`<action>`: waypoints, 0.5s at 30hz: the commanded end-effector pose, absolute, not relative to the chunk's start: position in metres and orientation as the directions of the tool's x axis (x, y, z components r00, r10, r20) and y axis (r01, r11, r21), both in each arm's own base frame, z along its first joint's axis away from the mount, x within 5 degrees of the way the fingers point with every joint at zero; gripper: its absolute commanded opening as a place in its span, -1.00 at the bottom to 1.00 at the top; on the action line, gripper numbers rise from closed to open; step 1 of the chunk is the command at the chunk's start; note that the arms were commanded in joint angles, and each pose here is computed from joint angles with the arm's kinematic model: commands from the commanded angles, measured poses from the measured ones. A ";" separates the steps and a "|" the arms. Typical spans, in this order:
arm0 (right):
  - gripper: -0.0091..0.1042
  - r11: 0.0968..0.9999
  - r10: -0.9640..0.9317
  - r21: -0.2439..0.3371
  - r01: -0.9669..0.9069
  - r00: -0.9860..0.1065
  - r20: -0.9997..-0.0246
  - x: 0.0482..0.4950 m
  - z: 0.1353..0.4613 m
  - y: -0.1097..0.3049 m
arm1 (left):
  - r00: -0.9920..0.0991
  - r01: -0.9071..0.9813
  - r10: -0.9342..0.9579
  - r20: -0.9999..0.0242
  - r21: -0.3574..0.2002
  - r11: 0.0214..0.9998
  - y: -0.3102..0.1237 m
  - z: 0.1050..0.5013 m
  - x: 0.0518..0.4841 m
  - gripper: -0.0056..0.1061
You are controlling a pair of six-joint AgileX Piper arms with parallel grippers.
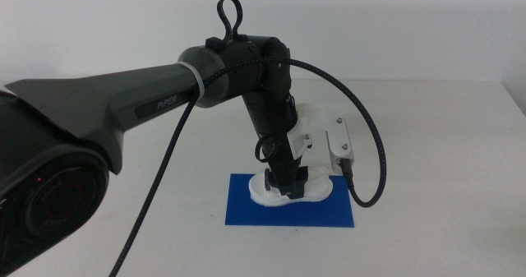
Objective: Use one arm to grab the shoe from the table and place it on the mat.
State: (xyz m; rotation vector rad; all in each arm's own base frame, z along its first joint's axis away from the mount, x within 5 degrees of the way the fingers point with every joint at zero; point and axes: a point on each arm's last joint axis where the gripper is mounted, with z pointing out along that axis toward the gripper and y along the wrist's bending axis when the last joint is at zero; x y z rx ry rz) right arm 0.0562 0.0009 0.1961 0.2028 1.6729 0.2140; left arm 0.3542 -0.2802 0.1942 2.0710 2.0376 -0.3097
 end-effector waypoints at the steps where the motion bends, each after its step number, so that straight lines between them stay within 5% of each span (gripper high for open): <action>1: 0.56 0.969 0.247 0.248 0.003 -0.102 -0.964 0.056 0.196 0.001 | 0.017 1.000 0.948 -0.317 0.021 -0.011 -0.281 0.197 0.355 0.32; 5: 0.56 0.969 0.247 0.248 0.003 -0.102 -0.964 0.056 0.196 0.001 | 0.017 0.999 0.946 -0.324 0.033 -0.007 -0.282 0.197 0.356 0.79; 9: 0.56 0.969 0.247 0.248 0.003 -0.102 -0.964 0.056 0.196 0.001 | 0.023 0.999 0.945 -0.326 0.033 -0.013 -0.280 0.207 0.353 0.78; 13: 0.56 0.969 0.247 0.248 0.003 -0.102 -0.964 0.056 0.196 0.001 | 0.039 0.997 0.936 -0.349 0.073 -0.015 -0.264 0.258 0.340 0.78; 15: 0.56 0.969 0.247 0.248 0.003 -0.102 -0.964 0.056 0.196 0.001 | -0.018 0.993 0.921 -0.389 0.103 0.063 -0.248 0.293 0.335 0.78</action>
